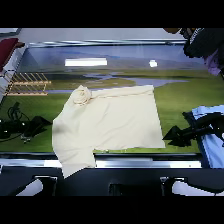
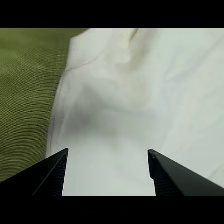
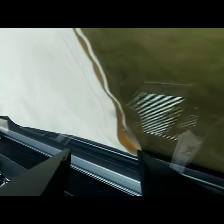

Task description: Fold the clothes and pants, and hang the long-sleeved shirts on hangers.

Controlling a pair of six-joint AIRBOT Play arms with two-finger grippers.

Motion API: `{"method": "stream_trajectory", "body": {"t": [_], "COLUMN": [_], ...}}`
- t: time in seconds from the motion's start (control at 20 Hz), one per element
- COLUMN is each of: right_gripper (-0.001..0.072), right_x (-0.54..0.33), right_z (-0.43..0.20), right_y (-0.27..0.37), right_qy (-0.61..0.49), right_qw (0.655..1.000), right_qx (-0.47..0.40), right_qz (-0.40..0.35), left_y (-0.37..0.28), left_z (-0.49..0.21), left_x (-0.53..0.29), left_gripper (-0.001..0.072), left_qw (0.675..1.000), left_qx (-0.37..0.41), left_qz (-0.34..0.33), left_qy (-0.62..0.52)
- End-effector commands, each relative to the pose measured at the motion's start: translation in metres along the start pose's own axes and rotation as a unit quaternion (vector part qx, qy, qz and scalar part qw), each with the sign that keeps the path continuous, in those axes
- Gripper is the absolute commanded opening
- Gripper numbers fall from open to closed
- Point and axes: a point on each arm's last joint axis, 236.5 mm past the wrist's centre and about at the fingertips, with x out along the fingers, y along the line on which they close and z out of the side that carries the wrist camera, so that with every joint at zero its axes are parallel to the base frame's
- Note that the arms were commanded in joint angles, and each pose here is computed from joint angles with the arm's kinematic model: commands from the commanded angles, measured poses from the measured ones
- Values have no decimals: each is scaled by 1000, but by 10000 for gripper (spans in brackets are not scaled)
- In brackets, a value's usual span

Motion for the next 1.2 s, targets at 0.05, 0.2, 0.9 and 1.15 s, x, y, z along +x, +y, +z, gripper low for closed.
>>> {"method": "stream_trajectory", "body": {"t": [0.05, 0.2, 0.9, 1.15], "right_gripper": [476, 476, 30, 30], "right_x": [14, 18, 32, 31], "right_z": [-3, 3, -2, -1], "right_y": [-11, -11, 5, 10], "right_qy": [-11, -28, -30, -32], "right_qw": [1000, 1000, 999, 998], "right_qx": [-12, -10, -8, -6], "right_qz": [-10, -6, 40, 51], "left_y": [4, 6, 26, 40], "left_z": [-11, -15, -90, -116], "left_x": [4, 4, 19, 20], "left_gripper": [570, 570, 570, 570], "left_qw": [1000, 1000, 994, 993], "left_qx": [-5, -1, -8, -18], "left_qz": [1, 5, 17, 40], "left_qy": [13, 23, 110, 109]}}
